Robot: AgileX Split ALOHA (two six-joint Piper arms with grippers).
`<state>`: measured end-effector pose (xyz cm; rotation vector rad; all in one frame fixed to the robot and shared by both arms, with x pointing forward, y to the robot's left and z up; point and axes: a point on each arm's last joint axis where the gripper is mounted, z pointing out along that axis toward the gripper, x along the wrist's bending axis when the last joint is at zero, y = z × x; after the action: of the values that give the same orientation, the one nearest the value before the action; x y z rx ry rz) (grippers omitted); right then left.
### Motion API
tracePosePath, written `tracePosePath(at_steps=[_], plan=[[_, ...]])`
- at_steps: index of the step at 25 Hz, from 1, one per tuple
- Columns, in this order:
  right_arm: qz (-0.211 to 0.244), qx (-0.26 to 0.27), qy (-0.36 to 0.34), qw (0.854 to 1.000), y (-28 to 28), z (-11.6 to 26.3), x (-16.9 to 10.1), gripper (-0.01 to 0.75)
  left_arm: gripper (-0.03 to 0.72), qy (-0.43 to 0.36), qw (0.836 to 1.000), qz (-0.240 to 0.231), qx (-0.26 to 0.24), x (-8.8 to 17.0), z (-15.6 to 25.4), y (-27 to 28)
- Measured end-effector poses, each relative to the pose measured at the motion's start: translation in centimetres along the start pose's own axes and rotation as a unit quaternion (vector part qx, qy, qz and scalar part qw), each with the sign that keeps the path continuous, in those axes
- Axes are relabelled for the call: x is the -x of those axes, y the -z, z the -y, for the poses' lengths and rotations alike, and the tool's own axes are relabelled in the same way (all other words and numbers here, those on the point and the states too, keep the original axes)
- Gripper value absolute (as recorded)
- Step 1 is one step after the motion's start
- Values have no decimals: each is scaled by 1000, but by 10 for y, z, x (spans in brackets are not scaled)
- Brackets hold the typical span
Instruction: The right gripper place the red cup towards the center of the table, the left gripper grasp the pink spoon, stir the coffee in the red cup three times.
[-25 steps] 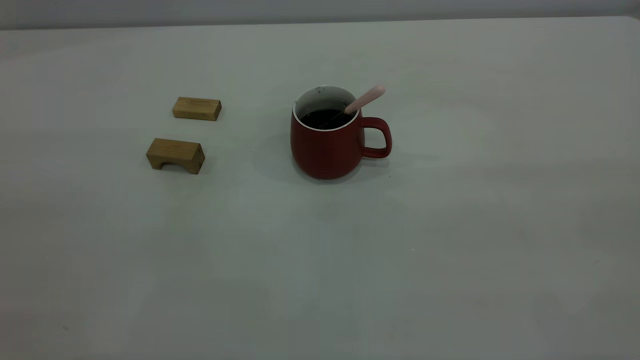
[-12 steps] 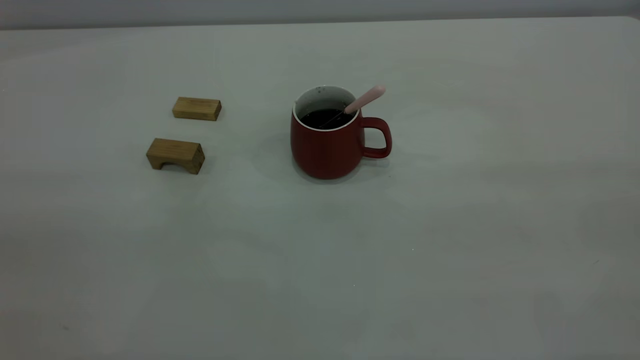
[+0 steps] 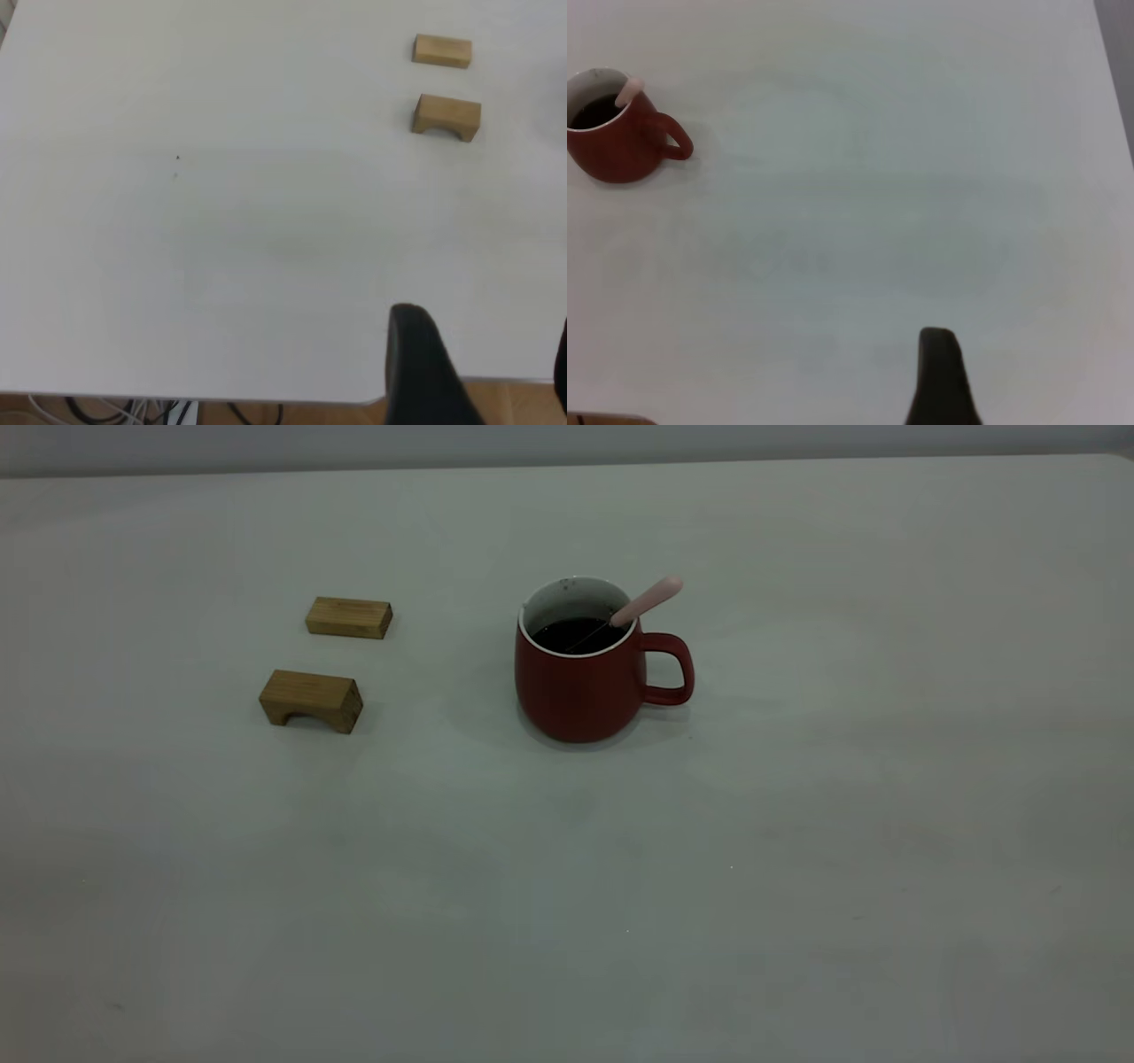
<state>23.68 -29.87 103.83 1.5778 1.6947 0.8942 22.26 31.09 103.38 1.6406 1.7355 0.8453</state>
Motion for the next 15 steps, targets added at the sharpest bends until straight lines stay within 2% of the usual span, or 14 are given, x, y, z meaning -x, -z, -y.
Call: tracePosePath(at_steps=[15], plan=[[0,0,0,1000,0,0,0,585,438,-19,1000,-1,-2,0,0,0]])
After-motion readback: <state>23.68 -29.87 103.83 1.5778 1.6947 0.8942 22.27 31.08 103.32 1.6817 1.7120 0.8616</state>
